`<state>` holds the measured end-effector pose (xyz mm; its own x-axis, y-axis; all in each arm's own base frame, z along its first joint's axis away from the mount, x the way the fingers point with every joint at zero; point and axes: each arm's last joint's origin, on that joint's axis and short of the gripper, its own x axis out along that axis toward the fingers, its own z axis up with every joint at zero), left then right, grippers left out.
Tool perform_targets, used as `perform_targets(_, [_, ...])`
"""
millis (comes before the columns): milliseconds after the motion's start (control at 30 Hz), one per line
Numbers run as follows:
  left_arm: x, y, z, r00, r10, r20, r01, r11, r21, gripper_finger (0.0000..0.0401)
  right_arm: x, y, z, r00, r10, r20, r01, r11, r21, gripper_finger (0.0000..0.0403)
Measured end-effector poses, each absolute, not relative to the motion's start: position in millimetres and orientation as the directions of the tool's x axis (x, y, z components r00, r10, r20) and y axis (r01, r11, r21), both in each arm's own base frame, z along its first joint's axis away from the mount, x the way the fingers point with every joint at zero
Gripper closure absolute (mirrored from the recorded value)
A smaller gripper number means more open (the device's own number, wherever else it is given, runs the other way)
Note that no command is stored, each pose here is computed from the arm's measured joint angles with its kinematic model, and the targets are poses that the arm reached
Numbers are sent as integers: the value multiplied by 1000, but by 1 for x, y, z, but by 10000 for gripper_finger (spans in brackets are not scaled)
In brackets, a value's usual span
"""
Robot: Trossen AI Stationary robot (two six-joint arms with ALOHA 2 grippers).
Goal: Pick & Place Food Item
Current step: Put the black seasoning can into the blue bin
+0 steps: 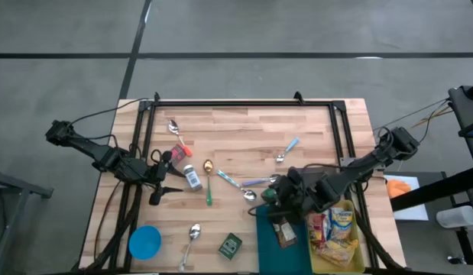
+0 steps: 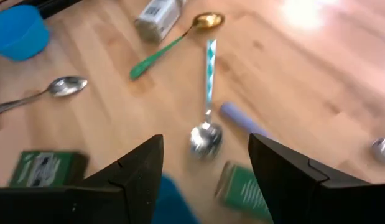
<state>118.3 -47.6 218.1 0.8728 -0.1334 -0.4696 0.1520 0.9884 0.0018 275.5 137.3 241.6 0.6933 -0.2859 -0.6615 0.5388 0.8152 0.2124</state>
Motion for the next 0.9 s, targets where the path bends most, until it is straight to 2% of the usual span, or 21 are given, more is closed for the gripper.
perform_targets(133, [118,-48,218,873,-133,-470,151,988,2,160,291,120,241,667,-321,-672,548,822,152,170])
perform_targets(300, [118,-48,218,873,-133,-469,152,988,2,160,309,111,238,640,-241,-730,428,900,78,170])
perform_targets(400, [118,-48,218,873,-133,-469,151,988,2,160,317,113,238,636,-210,-743,275,961,-37,170])
perform_targets(533, [118,-48,218,873,-133,-470,151,988,2,160,328,118,240,639,-180,-748,66,982,-179,170])
perform_targets(733, [118,-48,218,873,-133,-470,151,988,2,160,344,123,247,639,-28,-769,-174,968,-180,170])
perform_targets(900, [118,-48,218,873,-133,-470,152,988,2,160,353,126,250,667,77,-741,-352,909,-223,170])
